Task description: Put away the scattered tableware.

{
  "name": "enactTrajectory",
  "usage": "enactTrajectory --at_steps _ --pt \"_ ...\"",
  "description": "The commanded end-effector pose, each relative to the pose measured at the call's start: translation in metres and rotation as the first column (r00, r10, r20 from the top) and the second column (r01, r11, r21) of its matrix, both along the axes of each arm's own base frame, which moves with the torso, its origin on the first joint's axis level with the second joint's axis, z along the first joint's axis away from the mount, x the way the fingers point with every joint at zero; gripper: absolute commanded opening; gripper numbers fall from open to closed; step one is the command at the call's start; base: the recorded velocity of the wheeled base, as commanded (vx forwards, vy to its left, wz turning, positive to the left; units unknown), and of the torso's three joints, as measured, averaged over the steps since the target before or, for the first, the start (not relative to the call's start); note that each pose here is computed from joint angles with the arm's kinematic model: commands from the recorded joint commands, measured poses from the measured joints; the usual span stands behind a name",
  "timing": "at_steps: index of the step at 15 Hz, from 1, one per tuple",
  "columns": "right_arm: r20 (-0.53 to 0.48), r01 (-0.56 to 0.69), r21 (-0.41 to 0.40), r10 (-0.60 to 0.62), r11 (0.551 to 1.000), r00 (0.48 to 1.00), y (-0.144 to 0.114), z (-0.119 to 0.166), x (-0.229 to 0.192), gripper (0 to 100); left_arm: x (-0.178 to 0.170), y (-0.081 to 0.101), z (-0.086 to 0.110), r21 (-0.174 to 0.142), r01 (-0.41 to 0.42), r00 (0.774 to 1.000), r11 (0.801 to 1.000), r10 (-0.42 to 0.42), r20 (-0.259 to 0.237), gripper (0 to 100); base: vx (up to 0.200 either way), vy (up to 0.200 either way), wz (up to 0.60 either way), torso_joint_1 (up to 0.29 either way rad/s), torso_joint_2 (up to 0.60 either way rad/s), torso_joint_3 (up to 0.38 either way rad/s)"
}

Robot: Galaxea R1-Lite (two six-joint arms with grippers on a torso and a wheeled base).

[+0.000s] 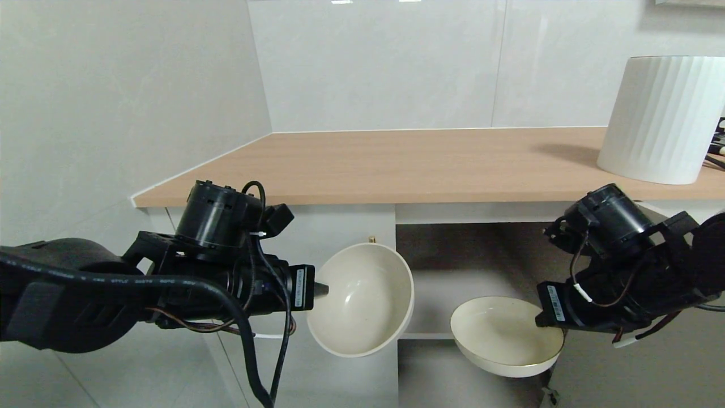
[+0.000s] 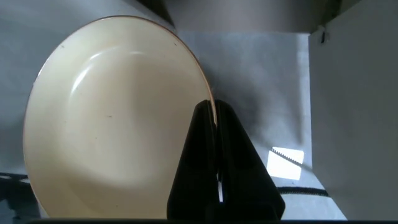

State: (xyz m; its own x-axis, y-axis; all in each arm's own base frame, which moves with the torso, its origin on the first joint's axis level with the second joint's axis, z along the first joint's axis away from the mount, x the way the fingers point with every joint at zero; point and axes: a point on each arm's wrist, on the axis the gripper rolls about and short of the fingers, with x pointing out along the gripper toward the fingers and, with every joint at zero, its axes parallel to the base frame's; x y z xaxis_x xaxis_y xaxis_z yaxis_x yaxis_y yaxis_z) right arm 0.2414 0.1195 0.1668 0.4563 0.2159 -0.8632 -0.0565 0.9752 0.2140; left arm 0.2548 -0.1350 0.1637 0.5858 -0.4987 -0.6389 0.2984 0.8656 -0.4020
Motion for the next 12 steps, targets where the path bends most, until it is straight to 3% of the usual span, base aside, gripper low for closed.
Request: enactTrajectory --at_steps 1,2,3,7,12 --pt "-0.065 -0.055 -0.034 0.053 0.998 0.996 0.018 -0.025 0.002 0 0.001 0.000 -0.001 0.001 0.001 1.000 1.000 -0.001 -0.002 0 0.000 0.000 0.00 0.000 0.00 0.000" --pt "-0.072 -0.063 -0.037 0.060 0.997 0.996 0.021 -0.030 0.002 0 0.001 0.000 -0.001 0.001 0.001 1.000 1.000 -0.001 -0.002 0 0.000 0.000 0.00 0.000 0.00 0.000" --pt "-0.092 -0.075 -0.061 0.069 0.995 0.993 0.034 -0.066 0.014 0 0.001 0.000 -0.001 0.001 0.001 1.000 1.000 -0.001 -0.002 0 0.000 0.000 0.00 0.000 0.00 0.000" --pt "-0.044 -0.002 -0.121 -0.004 0.993 0.999 0.042 -0.130 0.049 0 0.002 -0.001 -0.003 0.004 0.001 1.000 1.000 -0.001 -0.008 0 0.000 0.000 0.00 0.000 0.00 0.000" --pt "0.061 0.109 -0.095 -0.103 0.990 0.993 0.033 -0.164 0.101 0 0.004 -0.002 -0.006 0.009 0.001 1.000 1.000 -0.001 -0.019 0 0.000 0.000 0.00 0.000 0.00 0.000"
